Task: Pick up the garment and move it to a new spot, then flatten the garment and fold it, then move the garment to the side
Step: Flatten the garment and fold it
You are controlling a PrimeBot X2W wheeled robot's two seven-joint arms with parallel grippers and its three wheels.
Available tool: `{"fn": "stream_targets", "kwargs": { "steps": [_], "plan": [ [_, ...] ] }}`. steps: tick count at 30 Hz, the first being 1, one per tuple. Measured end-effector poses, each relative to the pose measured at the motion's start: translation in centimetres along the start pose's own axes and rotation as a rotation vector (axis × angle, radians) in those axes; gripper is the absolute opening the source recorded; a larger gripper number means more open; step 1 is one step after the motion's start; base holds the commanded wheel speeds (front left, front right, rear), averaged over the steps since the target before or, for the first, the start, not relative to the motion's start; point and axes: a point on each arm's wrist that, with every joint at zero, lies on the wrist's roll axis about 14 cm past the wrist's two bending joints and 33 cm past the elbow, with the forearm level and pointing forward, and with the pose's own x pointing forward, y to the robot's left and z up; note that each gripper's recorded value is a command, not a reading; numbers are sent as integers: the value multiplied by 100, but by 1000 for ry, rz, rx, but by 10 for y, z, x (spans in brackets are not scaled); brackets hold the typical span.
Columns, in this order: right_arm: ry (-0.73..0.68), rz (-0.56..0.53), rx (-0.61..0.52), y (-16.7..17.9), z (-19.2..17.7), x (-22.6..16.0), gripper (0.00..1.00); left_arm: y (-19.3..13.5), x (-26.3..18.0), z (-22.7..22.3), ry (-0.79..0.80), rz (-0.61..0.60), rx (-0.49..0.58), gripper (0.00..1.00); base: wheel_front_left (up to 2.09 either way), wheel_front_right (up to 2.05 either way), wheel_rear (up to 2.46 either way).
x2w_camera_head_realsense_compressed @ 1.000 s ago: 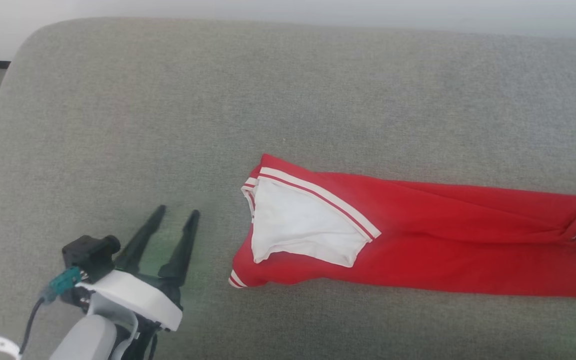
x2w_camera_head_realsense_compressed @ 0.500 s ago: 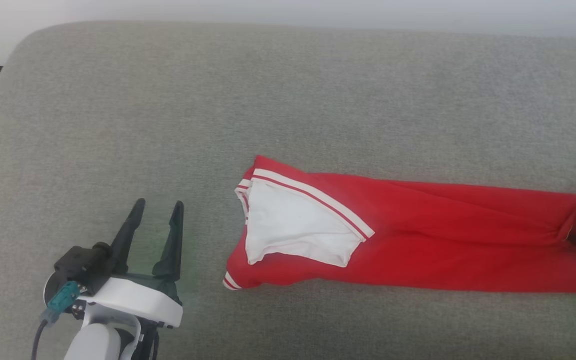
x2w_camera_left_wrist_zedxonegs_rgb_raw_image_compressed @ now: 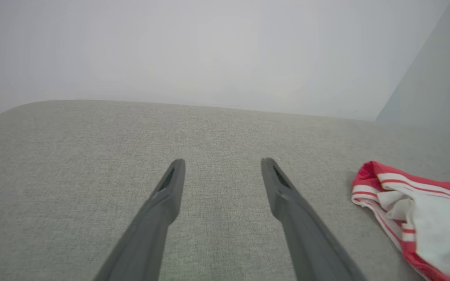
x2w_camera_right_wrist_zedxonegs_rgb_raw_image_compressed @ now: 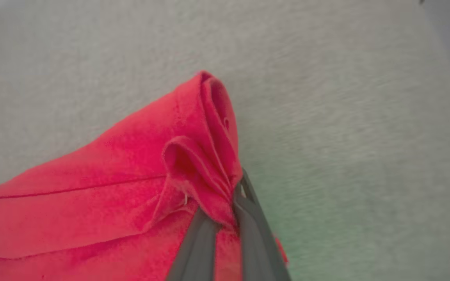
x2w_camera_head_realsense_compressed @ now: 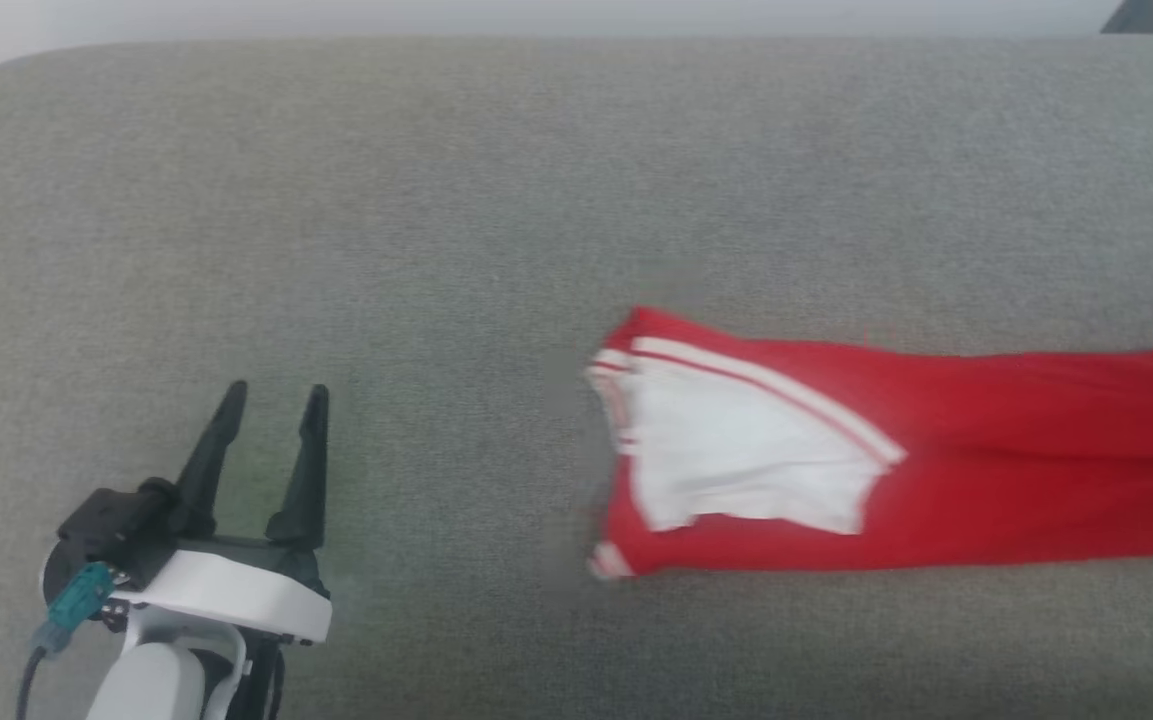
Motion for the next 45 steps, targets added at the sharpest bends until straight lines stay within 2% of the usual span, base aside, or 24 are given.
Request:
{"fn": "stream_targets", "kwargs": {
  "steps": [5,7,10,15,25,31,37,45],
  "plan": [
    [-128,-148,65,-58,34,-25,0,-3,3,-2,3,-13,3,100,0,0,0],
    [-151,-172,82,-68,39,-32,0,-3,1,-2,5,-12,3,100,0,0,0],
    [-162,-154,101,-63,40,-34,0,-6,1,2,-7,-21,0,100,0,0,0],
    [-110,-40,14,-19,25,-30,0,-11,-6,11,-31,-31,-6,100,0,0,0],
    [-35,396,-211,151,-13,-40,0,-21,-24,24,-66,-44,-22,100,0,0,0],
    [63,565,-306,227,-54,-39,0,-16,-33,22,-61,-17,-31,100,0,0,0],
    [138,635,-393,267,-81,-30,0,-6,-37,20,-52,21,-33,100,0,0,0],
    [177,636,-413,275,-98,-17,0,-1,-39,15,-37,44,-35,100,0,0,0]
  ]
}}
